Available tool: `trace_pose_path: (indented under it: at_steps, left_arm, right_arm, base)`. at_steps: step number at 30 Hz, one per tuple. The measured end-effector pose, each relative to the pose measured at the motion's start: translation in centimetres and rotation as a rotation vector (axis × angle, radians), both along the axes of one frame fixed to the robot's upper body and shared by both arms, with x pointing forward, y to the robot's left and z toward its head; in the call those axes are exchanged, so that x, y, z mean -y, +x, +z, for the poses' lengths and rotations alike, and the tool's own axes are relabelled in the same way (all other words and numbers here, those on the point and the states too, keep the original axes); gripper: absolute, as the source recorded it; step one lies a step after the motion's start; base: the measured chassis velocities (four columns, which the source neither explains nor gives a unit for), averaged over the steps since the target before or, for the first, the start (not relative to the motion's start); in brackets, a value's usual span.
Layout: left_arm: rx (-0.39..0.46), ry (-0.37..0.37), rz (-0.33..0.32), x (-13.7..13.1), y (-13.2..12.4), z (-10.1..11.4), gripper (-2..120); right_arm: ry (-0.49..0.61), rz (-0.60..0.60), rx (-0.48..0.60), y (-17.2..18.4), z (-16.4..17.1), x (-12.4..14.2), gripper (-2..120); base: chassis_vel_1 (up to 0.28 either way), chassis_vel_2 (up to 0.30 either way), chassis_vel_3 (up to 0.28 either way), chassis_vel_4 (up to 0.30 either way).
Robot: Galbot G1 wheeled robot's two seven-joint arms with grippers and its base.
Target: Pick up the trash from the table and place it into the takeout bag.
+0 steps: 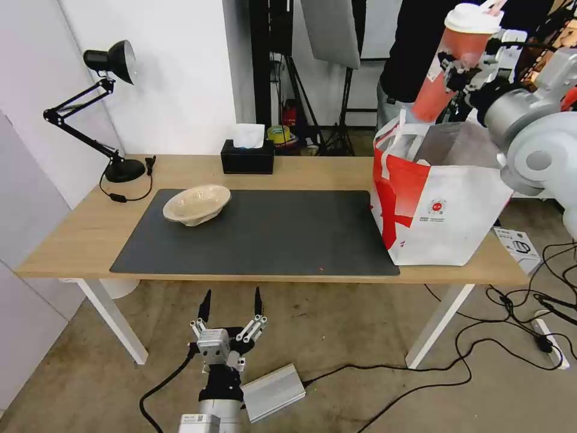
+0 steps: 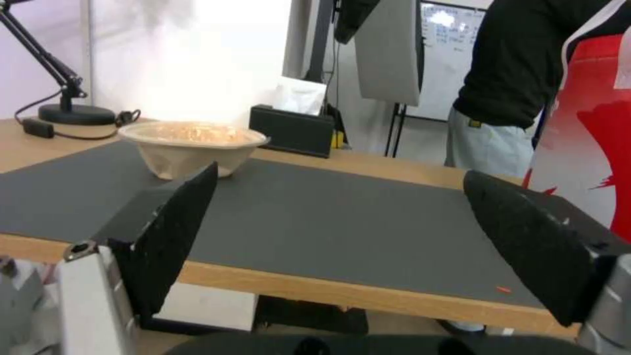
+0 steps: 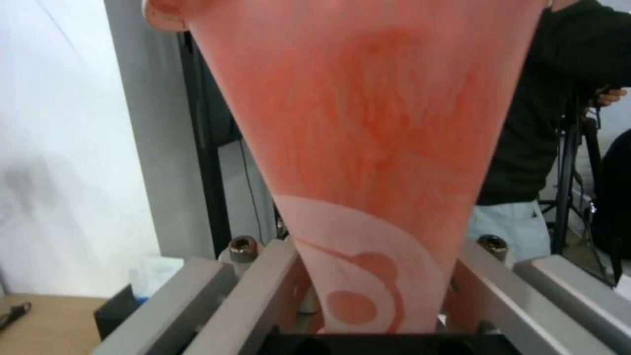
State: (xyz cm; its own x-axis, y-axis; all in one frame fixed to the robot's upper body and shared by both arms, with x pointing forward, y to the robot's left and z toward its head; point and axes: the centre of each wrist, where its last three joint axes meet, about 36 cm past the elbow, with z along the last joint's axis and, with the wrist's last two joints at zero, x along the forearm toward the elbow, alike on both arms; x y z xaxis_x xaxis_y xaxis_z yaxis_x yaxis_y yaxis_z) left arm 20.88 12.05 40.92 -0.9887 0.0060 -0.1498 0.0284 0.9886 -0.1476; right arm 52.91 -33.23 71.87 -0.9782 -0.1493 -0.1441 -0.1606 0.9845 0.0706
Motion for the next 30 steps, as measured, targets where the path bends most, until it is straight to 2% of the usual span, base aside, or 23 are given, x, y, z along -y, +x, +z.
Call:
trace_pose_path:
  at_steps: [9, 15, 22, 28, 30]
  left_arm:
    - [0.001, -0.002, 0.001, 0.0, 0.0, 0.0, 100]
    - [0.003, -0.004, 0.002, 0.0, 0.1, 0.1, 100]
    - [0.009, -0.007, 0.005, -0.1, 0.1, 0.3, 100]
    - [0.011, -0.009, 0.007, -0.1, 0.1, 0.4, 100]
    - [0.012, -0.010, 0.007, -0.1, 0.0, 0.5, 100]
  right_arm:
    - [-0.037, -0.011, -0.013, 0.3, -1.9, -0.3, 7]
    - [-0.112, -0.040, -0.022, 0.3, -3.7, -0.1, 7]
    - [-0.204, -0.091, -0.087, -0.2, -6.8, -0.3, 7]
    - [-0.291, -0.118, -0.176, -0.9, -6.7, 0.2, 7]
    - [-0.339, -0.126, -0.235, -1.3, -5.8, 0.3, 7]
  base:
    - [0.000, 0.000, 0.000, 0.000]
    - [0.000, 0.000, 0.000, 0.000]
    - [0.000, 0.000, 0.000, 0.000]
    - [0.000, 0.000, 0.000, 0.000]
    - [0.000, 0.000, 0.000, 0.000]
